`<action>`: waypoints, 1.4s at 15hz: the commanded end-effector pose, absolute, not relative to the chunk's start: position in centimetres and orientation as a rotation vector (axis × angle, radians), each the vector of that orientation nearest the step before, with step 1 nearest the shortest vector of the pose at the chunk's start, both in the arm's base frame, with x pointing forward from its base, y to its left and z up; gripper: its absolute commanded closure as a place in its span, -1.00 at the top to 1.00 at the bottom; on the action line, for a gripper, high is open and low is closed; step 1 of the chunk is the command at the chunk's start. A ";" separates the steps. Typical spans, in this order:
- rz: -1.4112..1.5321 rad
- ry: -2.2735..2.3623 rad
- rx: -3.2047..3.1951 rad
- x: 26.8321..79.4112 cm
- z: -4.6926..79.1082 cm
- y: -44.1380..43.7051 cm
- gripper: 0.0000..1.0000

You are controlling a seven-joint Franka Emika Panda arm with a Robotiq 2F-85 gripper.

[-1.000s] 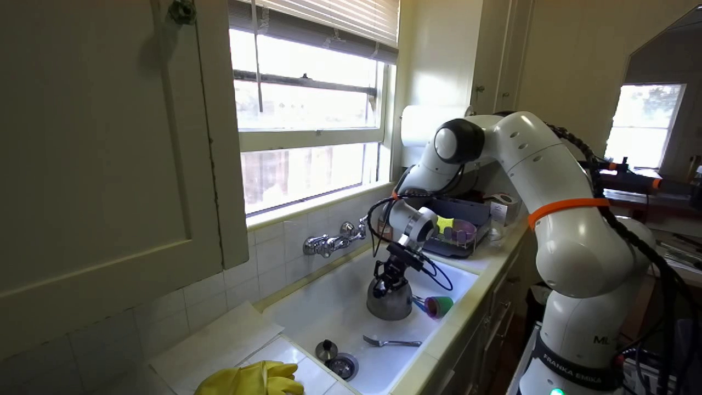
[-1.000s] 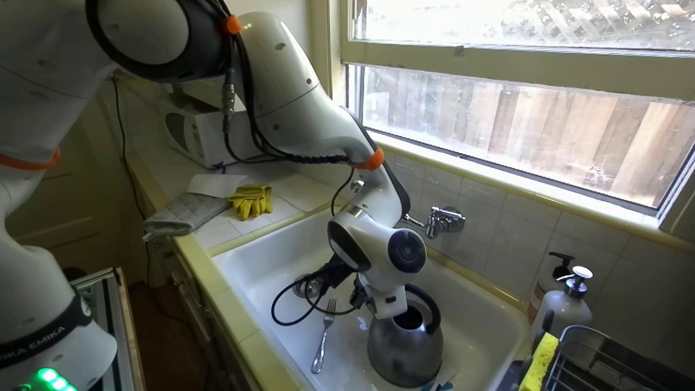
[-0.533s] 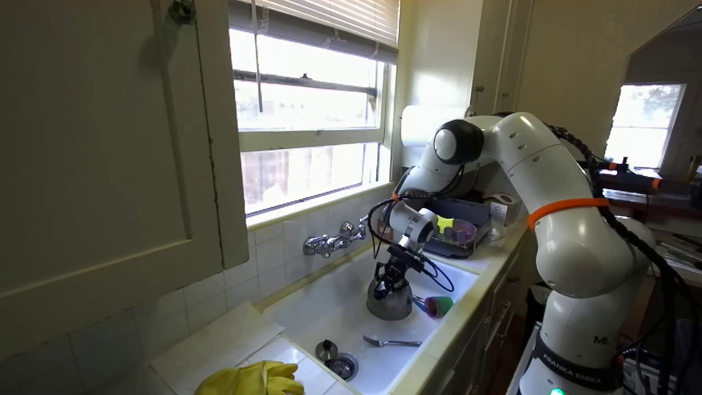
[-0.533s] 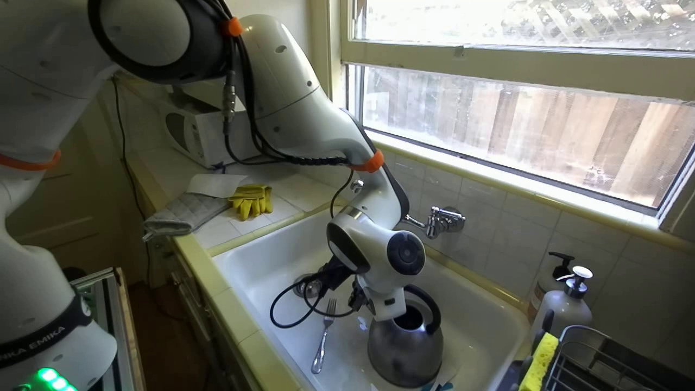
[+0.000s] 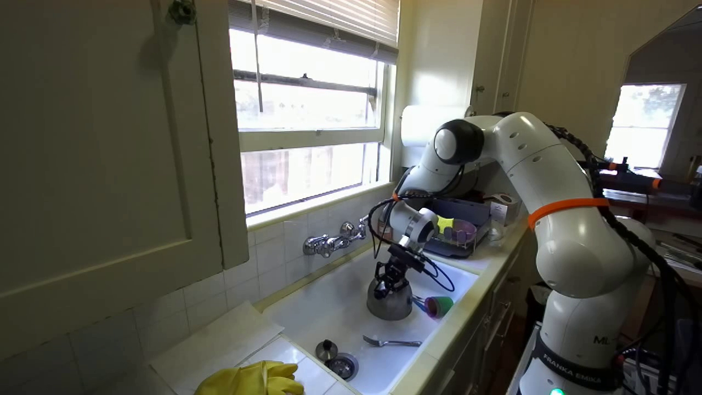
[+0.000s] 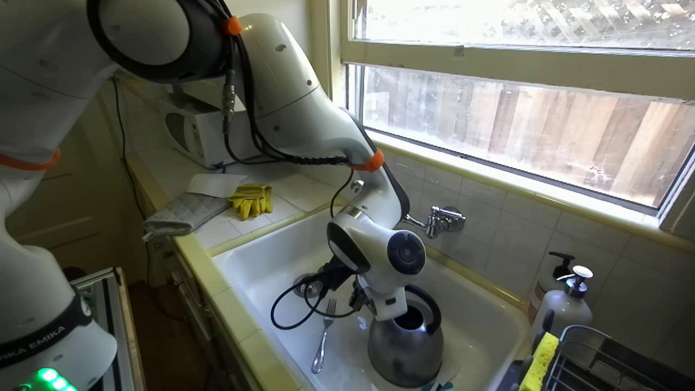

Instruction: Put the metal cap back on the kettle

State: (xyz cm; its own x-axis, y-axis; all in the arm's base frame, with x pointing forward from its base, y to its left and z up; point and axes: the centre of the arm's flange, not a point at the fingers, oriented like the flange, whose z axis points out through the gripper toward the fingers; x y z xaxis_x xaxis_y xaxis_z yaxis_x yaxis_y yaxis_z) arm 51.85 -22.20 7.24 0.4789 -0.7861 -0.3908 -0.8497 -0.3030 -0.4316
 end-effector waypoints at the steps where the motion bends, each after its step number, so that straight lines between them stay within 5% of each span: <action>1: 0.133 1.362 -2.141 50.9 7.8 -22.8 -0.71; 21: 0.117 1.355 -2.189 50.9 6.5 -24.1 -0.71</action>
